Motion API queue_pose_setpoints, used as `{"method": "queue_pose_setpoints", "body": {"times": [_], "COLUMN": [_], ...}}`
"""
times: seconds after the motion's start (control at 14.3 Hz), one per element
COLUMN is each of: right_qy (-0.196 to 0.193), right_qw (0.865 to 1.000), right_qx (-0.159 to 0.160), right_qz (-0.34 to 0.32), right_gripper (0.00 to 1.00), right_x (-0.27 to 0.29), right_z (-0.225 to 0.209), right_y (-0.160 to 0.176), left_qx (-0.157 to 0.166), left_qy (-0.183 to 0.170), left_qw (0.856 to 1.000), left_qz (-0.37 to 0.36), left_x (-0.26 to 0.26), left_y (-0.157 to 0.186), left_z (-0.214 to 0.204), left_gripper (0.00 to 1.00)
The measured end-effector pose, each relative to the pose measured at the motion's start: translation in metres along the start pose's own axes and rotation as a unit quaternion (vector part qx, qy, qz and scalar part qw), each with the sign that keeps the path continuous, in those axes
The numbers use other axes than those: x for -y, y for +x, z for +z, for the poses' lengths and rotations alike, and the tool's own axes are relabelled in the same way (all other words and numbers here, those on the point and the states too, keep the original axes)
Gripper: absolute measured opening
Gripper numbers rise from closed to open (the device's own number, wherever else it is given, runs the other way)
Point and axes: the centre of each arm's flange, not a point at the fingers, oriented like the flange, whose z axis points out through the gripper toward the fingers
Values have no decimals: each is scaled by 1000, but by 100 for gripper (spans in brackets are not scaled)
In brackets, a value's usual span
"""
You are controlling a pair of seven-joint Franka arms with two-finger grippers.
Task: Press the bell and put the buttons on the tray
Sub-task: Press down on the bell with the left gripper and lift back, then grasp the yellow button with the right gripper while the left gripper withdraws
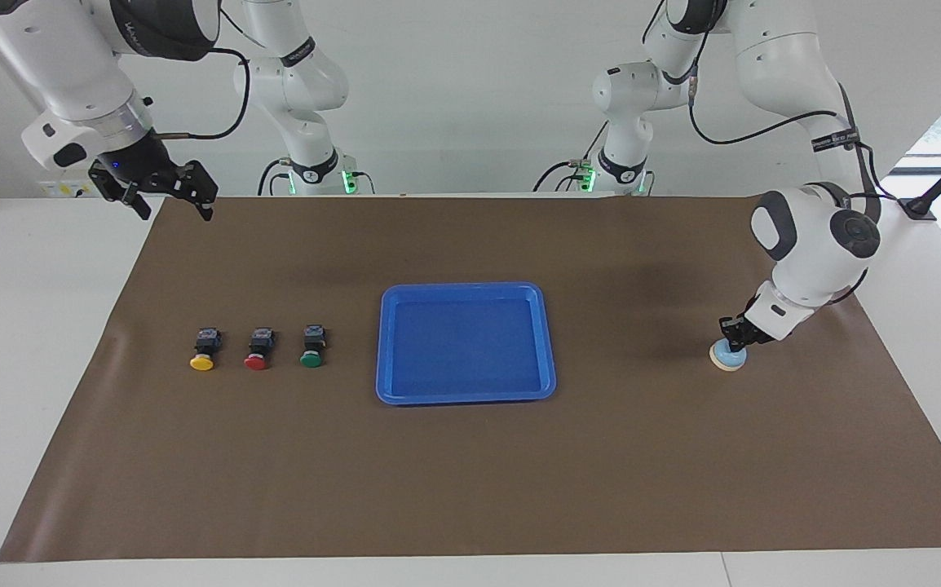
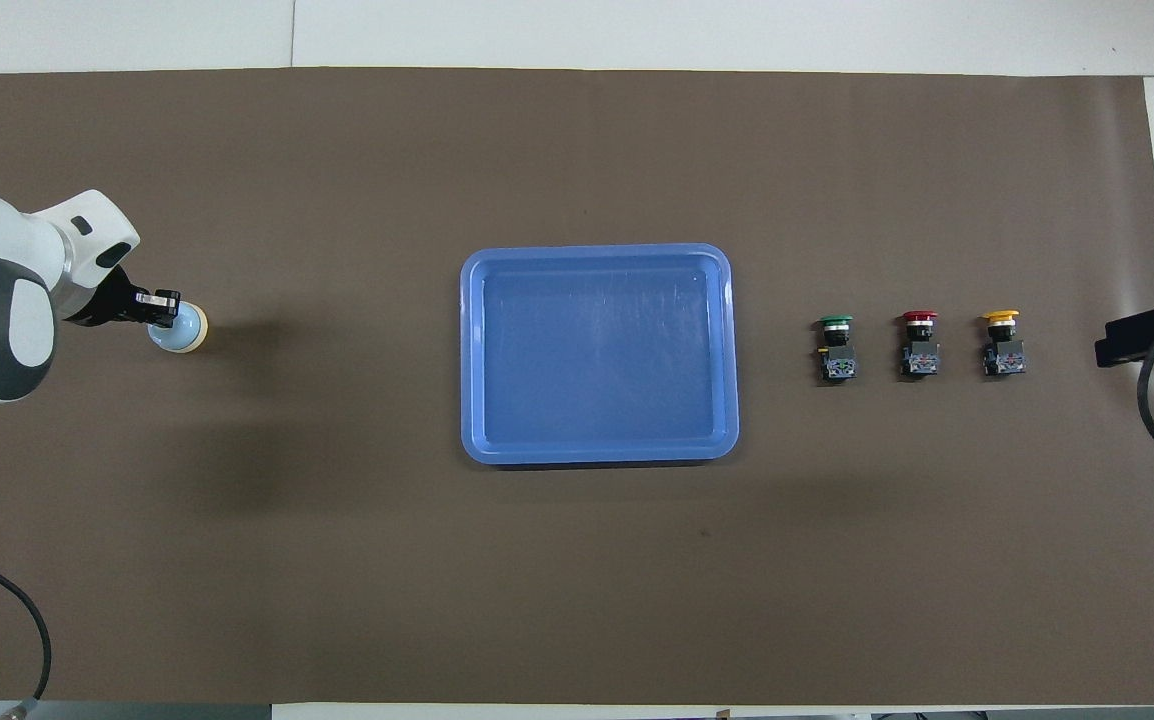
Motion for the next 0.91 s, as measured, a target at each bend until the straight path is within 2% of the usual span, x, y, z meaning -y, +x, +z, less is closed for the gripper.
{"method": "queue_pose_setpoints", "body": {"times": [0.28,0.49,0.63,0.84,0.91], "right_qy": [-1,-2,-2,-2,-4], "right_qw": [1000,1000,999,999,999], "right_qx": [-12,-27,-29,-31,-38], "right_qz": [1,-9,-13,-13,-13], "right_gripper": [100,100,100,100,100], "right_x": [-3,-24,-51,-89,-90], "right_z": [2,22,50,106,124], "right_y": [1,7,13,38,50], "left_qx": [-4,18,34,43,44], "left_qy": [1,-3,-6,-7,-7], "left_qw": [1000,1000,999,999,999], "left_qz": [-2,0,1,5,7], "left_x": [2,3,3,-2,-8], "left_y": [-1,2,8,8,5], "left_z": [0,-12,-44,-92,-104], "left_gripper": [1,1,1,12,22]}}
